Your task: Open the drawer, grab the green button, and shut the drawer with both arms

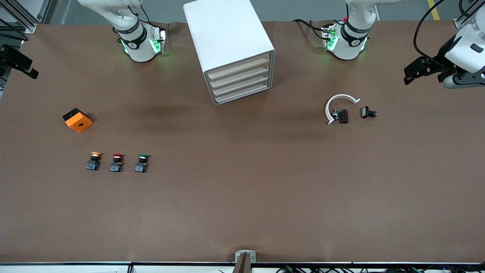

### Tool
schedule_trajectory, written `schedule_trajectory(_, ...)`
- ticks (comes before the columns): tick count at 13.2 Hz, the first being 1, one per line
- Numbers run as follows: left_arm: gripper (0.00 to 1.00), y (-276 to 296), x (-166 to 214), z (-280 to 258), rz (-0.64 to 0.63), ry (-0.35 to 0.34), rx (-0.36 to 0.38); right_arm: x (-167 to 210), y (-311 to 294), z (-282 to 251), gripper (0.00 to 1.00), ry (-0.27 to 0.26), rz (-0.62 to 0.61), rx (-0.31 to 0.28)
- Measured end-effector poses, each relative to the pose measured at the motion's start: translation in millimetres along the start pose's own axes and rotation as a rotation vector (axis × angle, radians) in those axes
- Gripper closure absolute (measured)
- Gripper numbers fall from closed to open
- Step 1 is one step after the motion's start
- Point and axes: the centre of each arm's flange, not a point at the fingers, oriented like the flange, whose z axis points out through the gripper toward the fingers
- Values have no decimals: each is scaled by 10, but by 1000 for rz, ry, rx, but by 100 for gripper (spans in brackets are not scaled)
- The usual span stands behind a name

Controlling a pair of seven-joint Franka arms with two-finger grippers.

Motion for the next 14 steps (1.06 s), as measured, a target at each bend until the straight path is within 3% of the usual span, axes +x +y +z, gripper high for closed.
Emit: schedule_trajectory(14, 0, 4, 62, 74, 1, -4, -1, 0, -38, 0, 0, 3, -20, -17)
